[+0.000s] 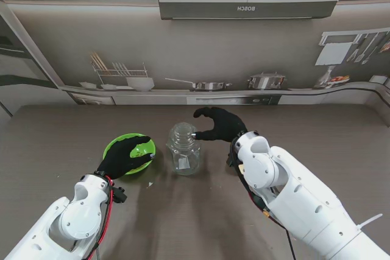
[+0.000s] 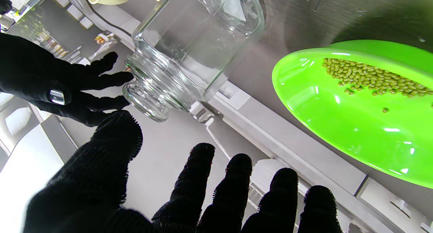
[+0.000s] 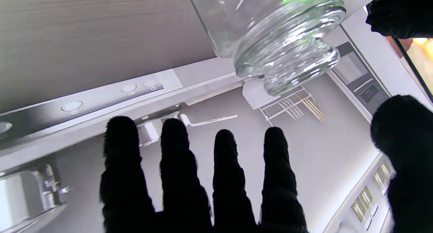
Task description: Pour mung beans into a glass jar with a funnel
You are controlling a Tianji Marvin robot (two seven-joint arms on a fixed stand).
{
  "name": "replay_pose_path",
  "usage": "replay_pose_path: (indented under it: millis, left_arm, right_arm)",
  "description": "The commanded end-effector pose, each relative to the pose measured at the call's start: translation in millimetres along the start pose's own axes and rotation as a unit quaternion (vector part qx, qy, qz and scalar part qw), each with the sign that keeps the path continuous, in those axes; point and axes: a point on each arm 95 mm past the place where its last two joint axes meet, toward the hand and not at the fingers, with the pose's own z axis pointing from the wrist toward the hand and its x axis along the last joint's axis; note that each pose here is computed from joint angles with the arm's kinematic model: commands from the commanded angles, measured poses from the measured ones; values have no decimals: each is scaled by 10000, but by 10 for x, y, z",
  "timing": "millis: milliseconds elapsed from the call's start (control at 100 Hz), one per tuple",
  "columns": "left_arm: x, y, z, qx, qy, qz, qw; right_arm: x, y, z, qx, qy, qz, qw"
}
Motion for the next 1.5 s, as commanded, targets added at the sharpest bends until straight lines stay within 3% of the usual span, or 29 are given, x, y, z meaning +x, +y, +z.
replay_pose_path:
  millis: [0, 360, 800, 1140, 1490]
  left_arm:
    - [18, 20, 2, -90, 20, -30, 10000]
    - [13, -3, -16, -20, 15, -34, 10000]
    - [6, -32, -41, 28, 10, -44, 10000]
    - [3, -40, -50, 24, -2, -64, 10000]
    - [4, -38, -51, -2, -21, -84, 10000]
  right_arm:
    - [99, -5, 96, 101, 95, -82, 9999]
    - [262, -30, 381, 461, 247, -774, 9956]
    - [331, -93, 541, 999, 354, -1539, 9824]
    - [335, -157, 649, 1150, 423, -1830, 9754]
    - [327, -233, 724, 1180, 514, -1895, 9734]
